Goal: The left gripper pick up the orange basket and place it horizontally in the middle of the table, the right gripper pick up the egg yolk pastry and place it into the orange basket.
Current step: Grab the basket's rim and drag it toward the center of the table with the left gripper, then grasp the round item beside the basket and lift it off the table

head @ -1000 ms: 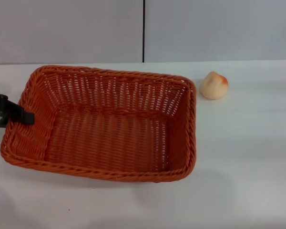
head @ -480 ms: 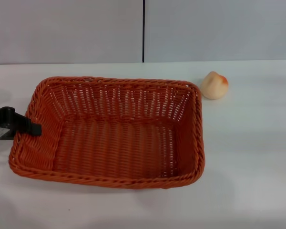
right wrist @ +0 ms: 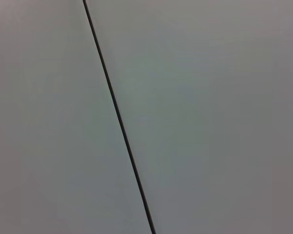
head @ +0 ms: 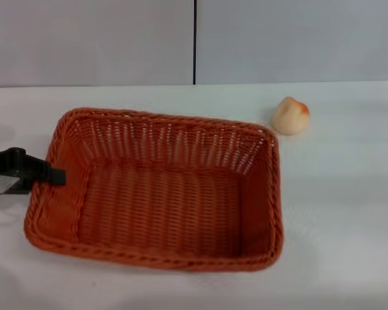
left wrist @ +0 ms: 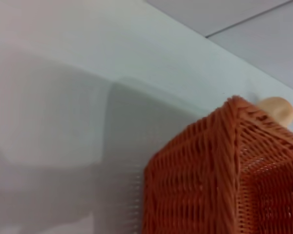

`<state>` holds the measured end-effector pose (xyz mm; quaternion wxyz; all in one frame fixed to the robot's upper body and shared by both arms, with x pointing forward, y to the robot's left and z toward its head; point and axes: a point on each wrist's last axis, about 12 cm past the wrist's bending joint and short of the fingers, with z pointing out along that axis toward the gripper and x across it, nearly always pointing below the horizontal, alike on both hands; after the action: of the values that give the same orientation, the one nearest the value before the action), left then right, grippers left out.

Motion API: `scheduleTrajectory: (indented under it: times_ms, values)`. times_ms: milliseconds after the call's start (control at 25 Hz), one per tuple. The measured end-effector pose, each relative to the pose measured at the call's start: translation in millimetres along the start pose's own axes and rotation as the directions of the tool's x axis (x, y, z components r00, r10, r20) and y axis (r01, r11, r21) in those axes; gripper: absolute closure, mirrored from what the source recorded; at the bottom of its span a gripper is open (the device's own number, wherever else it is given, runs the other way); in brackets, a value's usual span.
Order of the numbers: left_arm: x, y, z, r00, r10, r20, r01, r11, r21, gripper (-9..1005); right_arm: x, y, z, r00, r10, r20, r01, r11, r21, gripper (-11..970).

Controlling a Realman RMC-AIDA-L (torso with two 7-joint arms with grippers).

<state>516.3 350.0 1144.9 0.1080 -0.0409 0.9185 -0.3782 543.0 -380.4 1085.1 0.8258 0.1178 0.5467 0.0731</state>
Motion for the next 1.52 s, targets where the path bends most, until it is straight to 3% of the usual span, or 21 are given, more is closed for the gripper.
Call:
scheduleTrajectory:
  times_ms: [240, 360, 560, 920, 960, 1040, 1120, 1240, 1280, 1320, 1440, 1480, 1520]
  values:
    - [2, -1.1, 0, 1.0, 0.007, -0.019, -0.006, 1.0, 0.013, 696, 0, -0.4, -1, 1.0, 0.001, 0.0, -0.001, 1.0, 0.004, 420]
    - [2, -1.1, 0, 1.0, 0.007, -0.019, -0.006, 1.0, 0.013, 537, 1, 0.6, -2, 1.0, 0.002, -0.001, -0.002, 1.0, 0.001, 421]
    - [0, 6.1, -18, 0.999, 0.031, -0.041, -0.032, 0.999, -0.016, 248, 1, 1.1, -1, 1.0, 0.004, -0.003, -0.004, 1.0, 0.0, 421]
    - [-9, 5.9, -38, 0.991, 0.133, 0.026, -0.134, 0.991, 0.023, 202, 1, -2.7, 3, 0.997, 0.061, -0.056, -0.062, 0.998, -0.029, 421]
    - [-18, 0.5, -45, 0.969, 0.218, 0.113, -0.226, 0.972, 0.066, 197, 0, -4.9, 4, 0.995, 0.073, -0.073, -0.075, 0.997, -0.033, 421]
    - [-21, -1.4, -47, 0.955, 0.25, 0.158, -0.265, 0.961, 0.077, 198, -2, -10.4, 3, 0.991, 0.093, -0.1, -0.098, 0.994, -0.045, 421]
    - [-26, -4.6, -50, 0.924, 0.3, 0.238, -0.33, 0.939, 0.099, 198, -6, -15.1, 1, 0.985, 0.117, -0.128, -0.127, 0.989, -0.069, 421]
    - [-35, -9.0, -52, 0.8, 0.389, 0.457, -0.493, 0.861, 0.129, 200, -15, -21.1, 2, 0.97, 0.153, -0.191, -0.18, 0.974, -0.135, 421]
    - [-35, -9.0, -52, 0.8, 0.389, 0.457, -0.493, 0.861, 0.129, 201, -18, -23.0, 3, 0.961, 0.159, -0.225, -0.198, 0.967, -0.162, 421]
    - [-36, -8.3, -51, 0.763, 0.401, 0.508, -0.525, 0.842, 0.125, 201, -22, -24.9, 5, 0.952, 0.162, -0.258, -0.214, 0.958, -0.189, 421]
    - [-39, -5.3, -43, 0.588, 0.427, 0.687, -0.636, 0.768, 0.067, 204, -32, -28.3, 12, 0.914, 0.155, -0.375, -0.263, 0.93, -0.256, 421]
    - [-39, -5.3, -43, 0.588, 0.427, 0.687, -0.636, 0.768, 0.067, 204, -36, -28.6, 16, 0.892, 0.139, -0.429, -0.279, 0.918, -0.282, 421]
    - [-39, -5.1, -32, 0.5, 0.426, 0.754, -0.676, 0.736, 0.032, 204, -40, -28.3, 19, 0.871, 0.128, -0.474, -0.296, 0.907, -0.299, 421]
